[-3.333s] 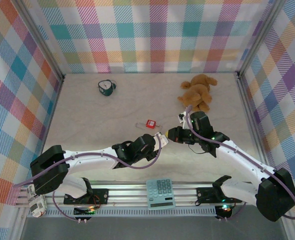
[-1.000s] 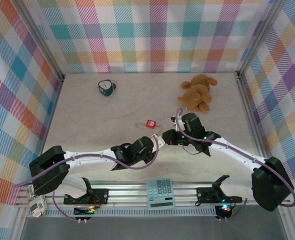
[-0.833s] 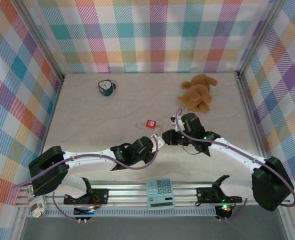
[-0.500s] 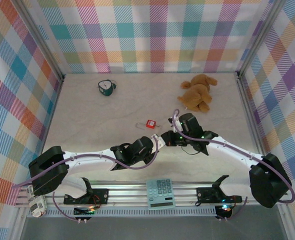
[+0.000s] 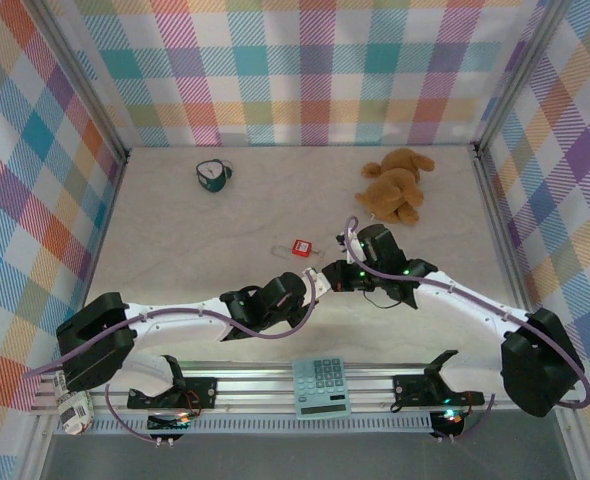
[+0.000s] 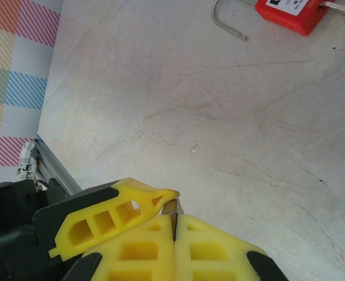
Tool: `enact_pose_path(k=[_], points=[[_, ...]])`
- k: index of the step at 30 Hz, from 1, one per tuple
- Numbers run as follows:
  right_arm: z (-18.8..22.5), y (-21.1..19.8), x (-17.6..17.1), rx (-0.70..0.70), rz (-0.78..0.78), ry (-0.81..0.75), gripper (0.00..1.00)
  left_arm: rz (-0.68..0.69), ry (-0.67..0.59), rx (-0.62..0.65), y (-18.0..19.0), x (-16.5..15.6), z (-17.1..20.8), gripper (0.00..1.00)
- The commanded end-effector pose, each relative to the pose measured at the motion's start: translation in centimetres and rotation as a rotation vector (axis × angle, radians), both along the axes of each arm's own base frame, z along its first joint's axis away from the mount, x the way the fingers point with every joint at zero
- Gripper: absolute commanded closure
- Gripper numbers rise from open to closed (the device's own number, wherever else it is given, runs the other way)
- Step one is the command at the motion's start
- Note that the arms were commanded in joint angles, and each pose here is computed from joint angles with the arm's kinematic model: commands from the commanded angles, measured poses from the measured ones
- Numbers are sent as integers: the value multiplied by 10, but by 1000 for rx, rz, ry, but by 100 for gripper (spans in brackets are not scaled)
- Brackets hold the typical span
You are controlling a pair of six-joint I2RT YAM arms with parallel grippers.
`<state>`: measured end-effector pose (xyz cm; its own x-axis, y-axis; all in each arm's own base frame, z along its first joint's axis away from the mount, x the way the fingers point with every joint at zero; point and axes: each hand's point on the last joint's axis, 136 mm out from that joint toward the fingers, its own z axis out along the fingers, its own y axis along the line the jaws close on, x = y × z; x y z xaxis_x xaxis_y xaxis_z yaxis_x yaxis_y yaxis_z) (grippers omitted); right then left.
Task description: Unlock with the key
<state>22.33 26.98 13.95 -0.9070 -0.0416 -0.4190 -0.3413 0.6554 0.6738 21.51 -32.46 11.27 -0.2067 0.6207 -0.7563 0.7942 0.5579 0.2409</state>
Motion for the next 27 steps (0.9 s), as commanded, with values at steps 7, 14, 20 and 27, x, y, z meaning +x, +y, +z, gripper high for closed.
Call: enact_pose_path(k=[7, 14, 20, 27], points=[[18, -6, 4, -57, -17, -34, 87, -24, 2, -95, -22, 0, 20, 86], [22, -8, 10, -67, -42, -57, 80, -19, 31, -57, -14, -5, 10, 86], [21, -9, 14, -90, -54, -56, 74, -22, 46, -18, -11, -6, 5, 86], [11, -13, 11, -120, -43, -38, 71, -17, 13, 65, -2, -2, 9, 85]])
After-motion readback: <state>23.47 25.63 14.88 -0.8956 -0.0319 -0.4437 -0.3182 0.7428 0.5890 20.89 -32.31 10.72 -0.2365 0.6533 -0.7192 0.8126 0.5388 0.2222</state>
